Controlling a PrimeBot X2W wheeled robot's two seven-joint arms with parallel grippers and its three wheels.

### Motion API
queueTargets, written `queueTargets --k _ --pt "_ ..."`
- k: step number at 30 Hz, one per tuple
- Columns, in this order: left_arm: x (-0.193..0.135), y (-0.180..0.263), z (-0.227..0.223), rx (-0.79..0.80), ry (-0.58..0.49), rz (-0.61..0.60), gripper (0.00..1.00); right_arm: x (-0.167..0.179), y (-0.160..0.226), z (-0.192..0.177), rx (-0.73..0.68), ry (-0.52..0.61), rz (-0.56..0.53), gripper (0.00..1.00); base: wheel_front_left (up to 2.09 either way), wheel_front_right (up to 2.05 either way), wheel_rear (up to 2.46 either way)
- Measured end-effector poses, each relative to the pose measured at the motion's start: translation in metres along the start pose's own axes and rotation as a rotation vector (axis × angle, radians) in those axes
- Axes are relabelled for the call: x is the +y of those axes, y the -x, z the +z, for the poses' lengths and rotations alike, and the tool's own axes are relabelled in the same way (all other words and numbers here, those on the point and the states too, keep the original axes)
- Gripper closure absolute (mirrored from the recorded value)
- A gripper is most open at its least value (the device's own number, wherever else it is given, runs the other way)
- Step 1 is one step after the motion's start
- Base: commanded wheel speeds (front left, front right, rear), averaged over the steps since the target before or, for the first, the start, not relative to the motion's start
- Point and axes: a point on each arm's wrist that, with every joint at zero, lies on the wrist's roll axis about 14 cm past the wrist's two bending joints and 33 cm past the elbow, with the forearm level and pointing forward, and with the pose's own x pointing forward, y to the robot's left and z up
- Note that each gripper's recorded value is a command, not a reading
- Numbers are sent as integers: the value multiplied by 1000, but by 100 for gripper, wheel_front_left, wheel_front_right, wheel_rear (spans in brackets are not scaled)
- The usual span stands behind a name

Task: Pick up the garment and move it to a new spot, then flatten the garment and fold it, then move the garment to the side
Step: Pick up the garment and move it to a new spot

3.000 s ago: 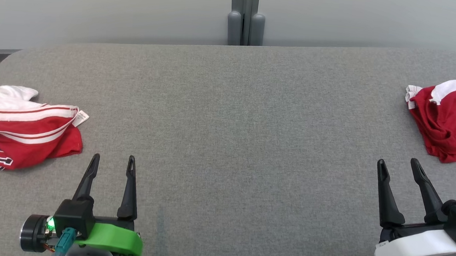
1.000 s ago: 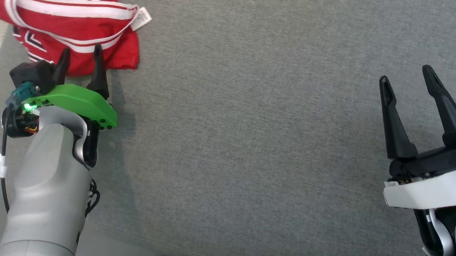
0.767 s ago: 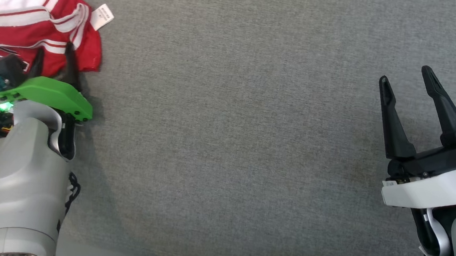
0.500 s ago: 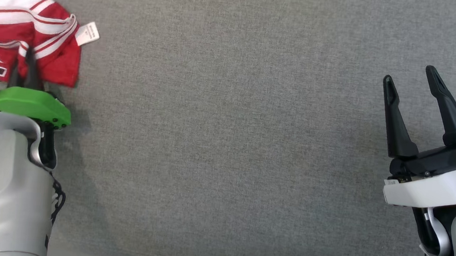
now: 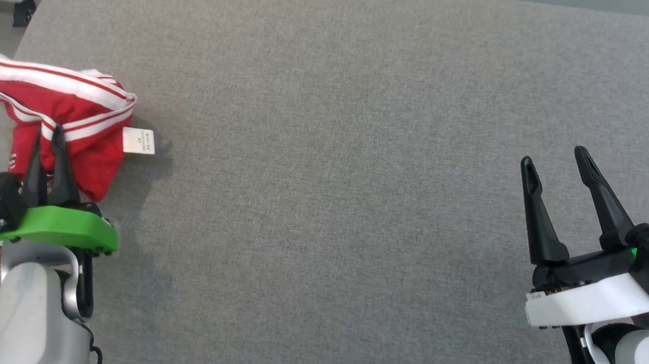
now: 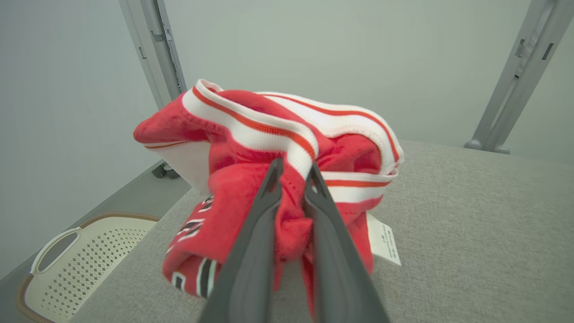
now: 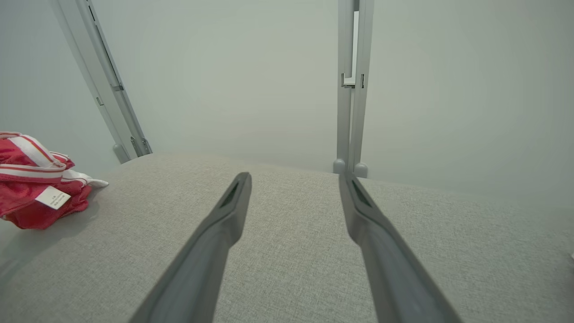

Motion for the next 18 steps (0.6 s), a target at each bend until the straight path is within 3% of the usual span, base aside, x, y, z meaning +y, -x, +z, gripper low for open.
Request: queueTargets --k 4,18 --pt "-40 14 10 -33 10 -115 100 -2 14 17 -33 8 -27 0 0 0 0" --pt "-286 65 -5 63 2 -847 100 -50 71 35 -94 0 -263 0 0 0 0"
